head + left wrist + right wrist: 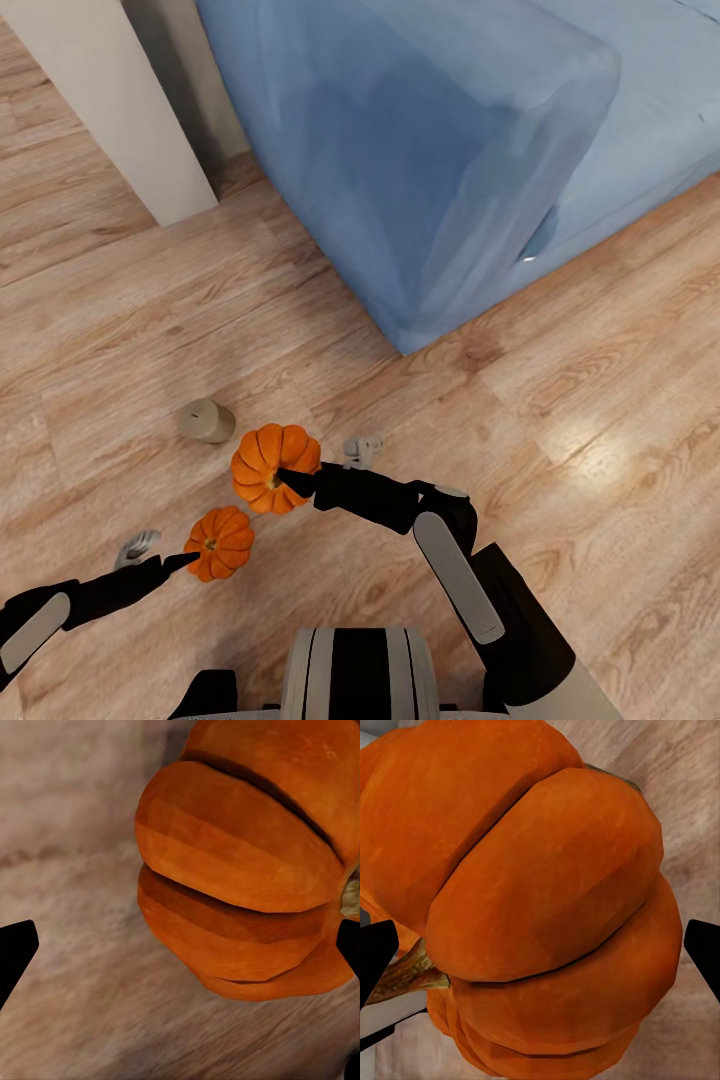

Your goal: Place each of the two pumpkins and all three candles from the living room inside a cabinet in the living room (use any cabinet), then make sure every cabinet is closed, and position the cauldron so it is next to a table in the living room.

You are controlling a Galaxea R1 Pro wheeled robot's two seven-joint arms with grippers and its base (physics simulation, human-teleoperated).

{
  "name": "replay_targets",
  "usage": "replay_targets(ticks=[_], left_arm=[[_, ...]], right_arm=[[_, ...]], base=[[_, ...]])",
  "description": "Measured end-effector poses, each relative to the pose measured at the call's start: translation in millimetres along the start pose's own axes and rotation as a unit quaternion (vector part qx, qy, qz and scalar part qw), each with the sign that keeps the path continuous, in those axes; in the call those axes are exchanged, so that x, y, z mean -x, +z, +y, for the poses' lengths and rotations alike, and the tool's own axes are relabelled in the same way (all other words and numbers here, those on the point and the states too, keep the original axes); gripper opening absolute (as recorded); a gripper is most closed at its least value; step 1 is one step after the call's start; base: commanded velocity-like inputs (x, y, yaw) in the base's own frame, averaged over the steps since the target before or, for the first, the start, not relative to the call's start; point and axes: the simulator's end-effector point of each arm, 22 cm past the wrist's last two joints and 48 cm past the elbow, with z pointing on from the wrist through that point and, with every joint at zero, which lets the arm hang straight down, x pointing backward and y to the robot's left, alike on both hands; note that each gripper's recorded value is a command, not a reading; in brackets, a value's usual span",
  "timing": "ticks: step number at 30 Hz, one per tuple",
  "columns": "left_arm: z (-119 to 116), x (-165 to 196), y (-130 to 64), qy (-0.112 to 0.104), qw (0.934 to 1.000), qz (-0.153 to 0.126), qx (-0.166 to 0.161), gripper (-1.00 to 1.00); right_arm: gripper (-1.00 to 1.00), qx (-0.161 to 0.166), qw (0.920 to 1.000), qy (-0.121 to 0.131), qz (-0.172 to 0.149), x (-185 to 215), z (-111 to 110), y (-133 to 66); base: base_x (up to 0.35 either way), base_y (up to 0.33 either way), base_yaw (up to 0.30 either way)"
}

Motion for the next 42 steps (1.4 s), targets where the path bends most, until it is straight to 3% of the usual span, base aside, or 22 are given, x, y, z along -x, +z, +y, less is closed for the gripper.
replay_targets(ticks=[42], left_arm=[[7.1, -6.5, 4.9, -0.005, 0.9999, 0.008, 0.005, 1.00]], right_arm=[[-1.00, -0.001, 1.0000, 0.008, 0.004, -5.8, -7.5, 3.6]], base=[[0.027, -0.006, 0.000]])
